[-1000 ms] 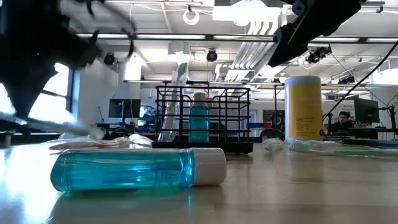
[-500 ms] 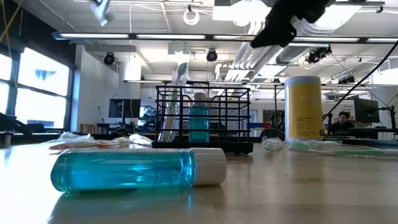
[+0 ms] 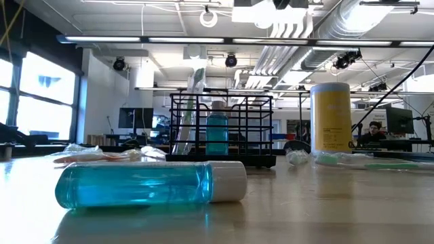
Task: Pick & Place toothbrushing station
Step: Put the green toothbrush into the black mesh organizer
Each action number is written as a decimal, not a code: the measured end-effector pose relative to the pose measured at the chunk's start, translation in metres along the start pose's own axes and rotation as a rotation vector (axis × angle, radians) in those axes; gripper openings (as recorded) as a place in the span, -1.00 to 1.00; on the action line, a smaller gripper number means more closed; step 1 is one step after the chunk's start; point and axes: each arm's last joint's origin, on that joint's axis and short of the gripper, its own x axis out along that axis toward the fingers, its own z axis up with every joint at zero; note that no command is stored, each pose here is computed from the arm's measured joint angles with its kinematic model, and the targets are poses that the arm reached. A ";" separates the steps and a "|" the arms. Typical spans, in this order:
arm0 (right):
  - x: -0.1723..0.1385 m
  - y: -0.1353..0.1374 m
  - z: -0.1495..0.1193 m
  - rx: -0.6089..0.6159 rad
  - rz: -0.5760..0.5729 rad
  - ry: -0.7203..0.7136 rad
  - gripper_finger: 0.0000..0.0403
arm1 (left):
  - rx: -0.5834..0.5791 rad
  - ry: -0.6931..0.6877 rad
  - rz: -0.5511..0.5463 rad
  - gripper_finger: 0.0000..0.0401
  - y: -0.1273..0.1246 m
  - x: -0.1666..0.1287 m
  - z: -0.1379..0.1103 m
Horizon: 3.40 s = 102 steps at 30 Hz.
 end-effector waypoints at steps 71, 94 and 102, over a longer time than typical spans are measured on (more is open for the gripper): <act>0.010 -0.025 -0.014 -0.094 0.041 0.120 -0.96 | -0.004 -0.094 0.016 -0.63 0.018 0.063 -0.002; -0.027 -0.025 0.008 -0.289 -0.397 0.102 -0.97 | -1.376 0.001 -0.522 -0.47 -0.003 0.032 -0.156; -0.006 -0.044 -0.005 -0.264 -0.379 0.131 -0.97 | -1.508 -0.002 -0.496 -0.47 -0.044 0.035 -0.159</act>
